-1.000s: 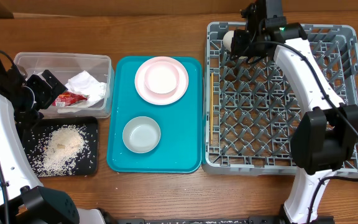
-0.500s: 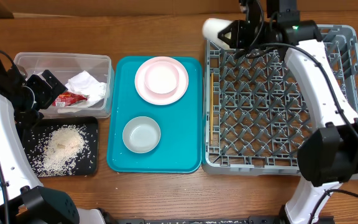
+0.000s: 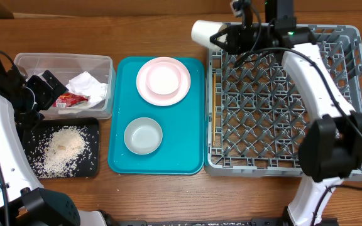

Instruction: Sort waste into correct bins and load items into the dishwasher

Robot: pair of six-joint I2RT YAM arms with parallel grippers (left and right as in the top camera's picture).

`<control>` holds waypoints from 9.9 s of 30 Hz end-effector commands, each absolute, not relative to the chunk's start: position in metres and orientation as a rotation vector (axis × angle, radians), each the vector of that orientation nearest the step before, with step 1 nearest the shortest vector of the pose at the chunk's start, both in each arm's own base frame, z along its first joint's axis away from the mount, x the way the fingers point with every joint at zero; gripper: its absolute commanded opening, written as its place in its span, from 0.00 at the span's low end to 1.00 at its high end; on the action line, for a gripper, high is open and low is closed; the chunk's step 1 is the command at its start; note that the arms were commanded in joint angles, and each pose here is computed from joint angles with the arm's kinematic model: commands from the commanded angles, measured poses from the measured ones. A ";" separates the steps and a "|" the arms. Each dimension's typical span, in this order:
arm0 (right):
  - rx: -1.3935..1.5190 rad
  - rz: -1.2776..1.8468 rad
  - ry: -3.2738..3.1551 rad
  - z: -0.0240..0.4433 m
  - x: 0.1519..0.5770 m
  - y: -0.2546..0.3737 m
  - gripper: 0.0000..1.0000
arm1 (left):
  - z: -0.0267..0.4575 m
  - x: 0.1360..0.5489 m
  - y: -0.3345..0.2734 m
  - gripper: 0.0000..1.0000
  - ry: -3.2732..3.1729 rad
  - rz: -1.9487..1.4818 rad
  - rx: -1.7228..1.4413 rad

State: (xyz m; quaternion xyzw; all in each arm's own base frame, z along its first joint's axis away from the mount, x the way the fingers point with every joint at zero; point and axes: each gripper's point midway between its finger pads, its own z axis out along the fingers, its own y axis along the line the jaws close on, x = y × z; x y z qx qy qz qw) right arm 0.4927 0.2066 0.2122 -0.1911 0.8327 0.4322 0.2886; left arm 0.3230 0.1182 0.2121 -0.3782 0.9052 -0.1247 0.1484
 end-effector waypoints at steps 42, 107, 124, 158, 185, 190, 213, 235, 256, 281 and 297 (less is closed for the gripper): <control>-0.718 1.348 2.041 0.166 0.490 0.170 0.04 | 0.221 0.325 0.122 1.00 2.570 -0.348 -1.089; -0.104 0.181 2.754 0.136 0.425 0.189 0.43 | 0.221 0.325 0.122 1.00 2.570 -0.348 -1.089; -0.106 0.165 2.793 0.097 0.427 0.197 0.19 | 0.221 0.325 0.122 1.00 2.570 -0.348 -1.089; -0.124 0.144 2.900 0.085 0.402 0.191 0.04 | 0.221 0.325 0.122 1.00 2.570 -0.348 -1.089; -0.383 1.165 2.644 0.236 0.385 0.305 1.00 | 0.221 0.325 0.121 1.00 2.570 -0.348 -1.089; -0.379 1.207 2.670 0.236 0.374 0.313 1.00 | 0.221 0.325 0.122 1.00 2.570 -0.348 -1.089; -0.511 0.548 2.802 0.133 0.354 0.348 0.70 | 0.221 0.325 0.122 1.00 2.570 -0.348 -1.089; -0.581 0.444 2.363 0.139 0.414 0.393 0.47 | 0.221 0.325 0.122 1.00 2.570 -0.348 -1.089; -0.604 0.366 2.408 0.049 0.425 0.387 0.43 | 0.221 0.325 0.122 1.00 2.570 -0.348 -1.089; -0.556 0.262 2.322 0.112 0.435 0.370 0.04 | 0.221 0.325 0.122 1.00 2.570 -0.348 -1.089; -0.406 1.081 2.318 0.322 0.359 0.234 0.04 | 0.221 0.325 0.122 1.00 2.570 -0.348 -1.089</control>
